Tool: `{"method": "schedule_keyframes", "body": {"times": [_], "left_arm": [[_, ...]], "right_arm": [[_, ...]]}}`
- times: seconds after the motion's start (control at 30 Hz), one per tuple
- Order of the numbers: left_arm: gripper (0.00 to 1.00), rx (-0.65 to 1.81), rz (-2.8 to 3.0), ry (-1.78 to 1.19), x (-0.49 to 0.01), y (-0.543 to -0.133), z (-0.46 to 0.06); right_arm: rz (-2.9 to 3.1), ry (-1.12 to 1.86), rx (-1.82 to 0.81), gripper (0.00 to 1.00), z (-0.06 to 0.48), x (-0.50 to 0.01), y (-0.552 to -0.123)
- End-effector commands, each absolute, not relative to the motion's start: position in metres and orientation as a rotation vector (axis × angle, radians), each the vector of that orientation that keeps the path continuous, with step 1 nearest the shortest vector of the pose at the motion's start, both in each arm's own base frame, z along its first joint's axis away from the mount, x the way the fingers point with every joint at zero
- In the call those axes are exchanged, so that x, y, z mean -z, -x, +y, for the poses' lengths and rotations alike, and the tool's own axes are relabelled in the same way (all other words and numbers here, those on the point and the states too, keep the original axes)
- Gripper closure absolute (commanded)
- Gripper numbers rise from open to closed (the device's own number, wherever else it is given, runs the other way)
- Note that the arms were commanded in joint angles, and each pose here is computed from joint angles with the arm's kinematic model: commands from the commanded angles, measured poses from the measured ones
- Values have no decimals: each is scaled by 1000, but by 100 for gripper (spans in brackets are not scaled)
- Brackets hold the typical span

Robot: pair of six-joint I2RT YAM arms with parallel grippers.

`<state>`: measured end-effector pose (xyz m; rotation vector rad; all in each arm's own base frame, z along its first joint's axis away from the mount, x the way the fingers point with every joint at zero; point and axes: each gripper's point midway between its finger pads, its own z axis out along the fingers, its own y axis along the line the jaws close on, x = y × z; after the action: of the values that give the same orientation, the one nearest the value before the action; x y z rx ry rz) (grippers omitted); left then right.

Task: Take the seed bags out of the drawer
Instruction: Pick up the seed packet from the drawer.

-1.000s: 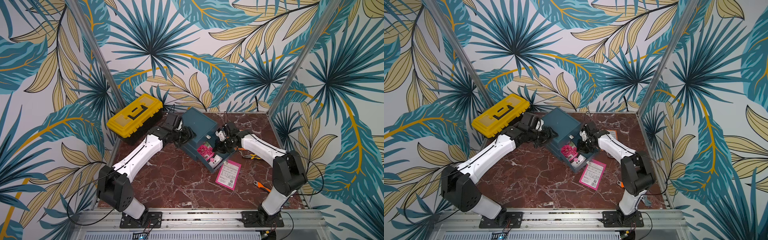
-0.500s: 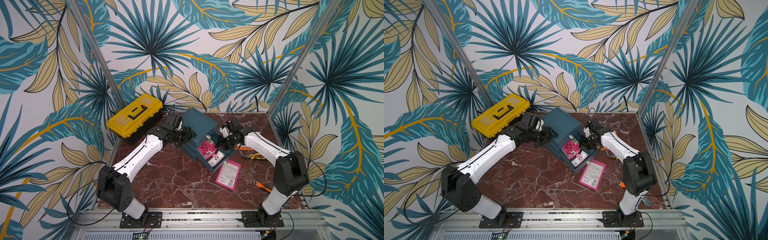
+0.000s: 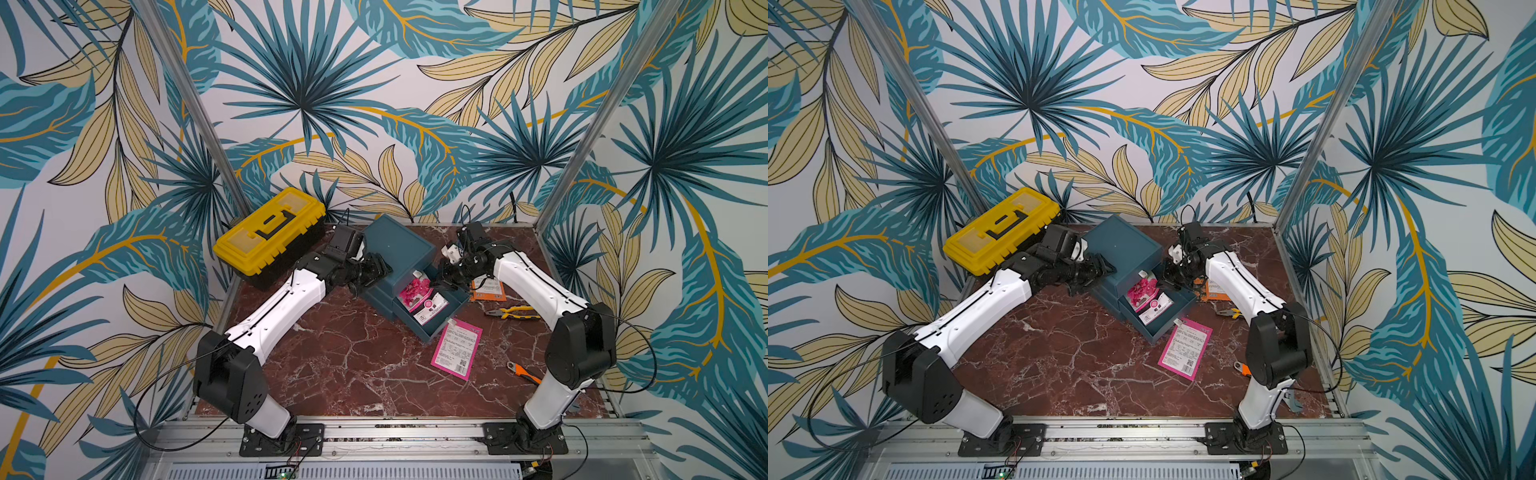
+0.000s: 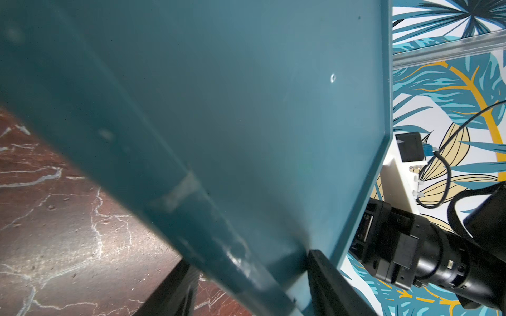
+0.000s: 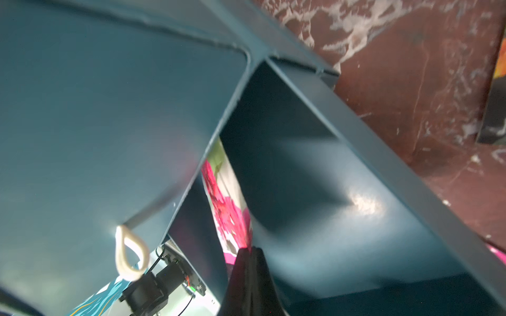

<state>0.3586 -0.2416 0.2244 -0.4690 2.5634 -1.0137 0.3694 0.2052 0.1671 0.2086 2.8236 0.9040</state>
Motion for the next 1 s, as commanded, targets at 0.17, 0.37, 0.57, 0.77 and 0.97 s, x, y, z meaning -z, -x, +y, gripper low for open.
{"method": "schedule_keyframes", "body": {"times": [0.17,0.37,0.57,0.77,0.97], "left_arm": [[34,1018,2554,469,-224,-365,-243],[34,1023,2551,462,-226,-364,-244],[34,1017,2552,456,-226,-363,-242],[34,1017,2550,450,-227,-362,-242],[34,1025,2548,437,-230,-361,-242]], "right_arm": [[2919,-253,-919,100,198,-171,-348],[2930,-253,-905,100,185,-179,-336],[2920,-235,-882,100,175,-189,-321],[2878,-220,-873,100,164,-206,-299],[2761,-278,-791,100,134,-232,-275]]}}
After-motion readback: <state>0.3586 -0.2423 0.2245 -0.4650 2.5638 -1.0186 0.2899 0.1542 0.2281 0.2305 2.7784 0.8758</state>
